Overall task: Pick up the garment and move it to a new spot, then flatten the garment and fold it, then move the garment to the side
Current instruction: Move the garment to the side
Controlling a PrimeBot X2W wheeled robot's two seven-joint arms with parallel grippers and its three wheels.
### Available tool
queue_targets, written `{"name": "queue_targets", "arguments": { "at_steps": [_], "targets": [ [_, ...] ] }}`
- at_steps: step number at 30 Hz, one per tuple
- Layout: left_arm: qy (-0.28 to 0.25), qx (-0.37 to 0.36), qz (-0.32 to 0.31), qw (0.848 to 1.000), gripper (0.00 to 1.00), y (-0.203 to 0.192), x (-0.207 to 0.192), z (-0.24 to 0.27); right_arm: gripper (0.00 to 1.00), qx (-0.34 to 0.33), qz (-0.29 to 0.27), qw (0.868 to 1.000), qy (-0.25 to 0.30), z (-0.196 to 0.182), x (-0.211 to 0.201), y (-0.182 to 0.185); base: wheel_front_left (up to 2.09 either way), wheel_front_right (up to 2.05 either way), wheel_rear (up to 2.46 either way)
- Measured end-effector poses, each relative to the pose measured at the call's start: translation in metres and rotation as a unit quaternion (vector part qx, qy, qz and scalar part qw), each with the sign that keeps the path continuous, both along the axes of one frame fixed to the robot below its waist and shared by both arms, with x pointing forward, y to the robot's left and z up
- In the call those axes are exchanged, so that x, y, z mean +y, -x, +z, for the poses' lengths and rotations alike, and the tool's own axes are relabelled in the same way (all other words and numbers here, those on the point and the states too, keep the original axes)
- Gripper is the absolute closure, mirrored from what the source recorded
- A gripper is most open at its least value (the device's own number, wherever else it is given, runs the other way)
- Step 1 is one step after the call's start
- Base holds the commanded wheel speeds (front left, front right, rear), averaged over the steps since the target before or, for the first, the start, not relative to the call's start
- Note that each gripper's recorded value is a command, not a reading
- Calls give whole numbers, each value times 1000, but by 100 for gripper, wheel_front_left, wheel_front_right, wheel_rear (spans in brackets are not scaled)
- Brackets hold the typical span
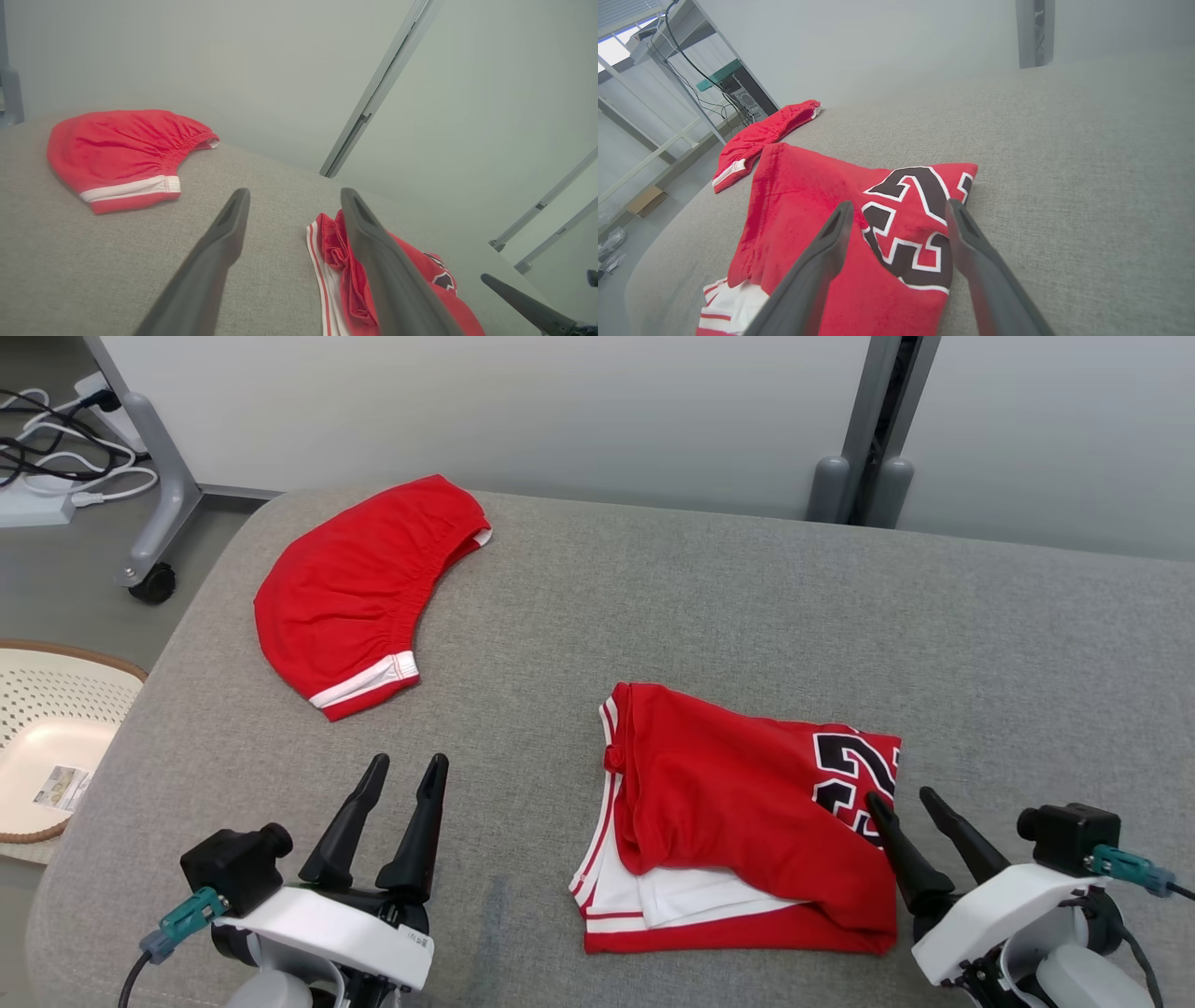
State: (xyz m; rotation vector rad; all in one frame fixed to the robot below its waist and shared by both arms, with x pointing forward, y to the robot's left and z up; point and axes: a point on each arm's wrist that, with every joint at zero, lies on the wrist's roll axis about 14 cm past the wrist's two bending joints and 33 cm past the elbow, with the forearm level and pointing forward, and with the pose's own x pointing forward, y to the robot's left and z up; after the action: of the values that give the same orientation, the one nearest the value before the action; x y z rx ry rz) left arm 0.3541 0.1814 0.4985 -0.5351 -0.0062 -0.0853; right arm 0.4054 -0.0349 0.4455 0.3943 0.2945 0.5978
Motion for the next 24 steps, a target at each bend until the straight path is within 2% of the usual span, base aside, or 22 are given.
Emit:
{"name": "queue_targets", "arguments": {
  "at_steps": [5, 11, 24],
  "targets": [
    [-3, 0, -5, 1000, 0, -3, -3, 0, 0, 12, -32, 999, -9, -5, -15, -2, 0, 0, 0],
    [-3, 0, -10, 1000, 0, -5, -6, -1, 0, 97, -79, 989, -80, -21, -18, 1, 0, 0, 0],
    [-11, 11, -5, 1000, 0, -6, -1, -7, 0, 227, -91, 961, -126, -52, -6, -6, 0, 0, 0]
  ]
}}
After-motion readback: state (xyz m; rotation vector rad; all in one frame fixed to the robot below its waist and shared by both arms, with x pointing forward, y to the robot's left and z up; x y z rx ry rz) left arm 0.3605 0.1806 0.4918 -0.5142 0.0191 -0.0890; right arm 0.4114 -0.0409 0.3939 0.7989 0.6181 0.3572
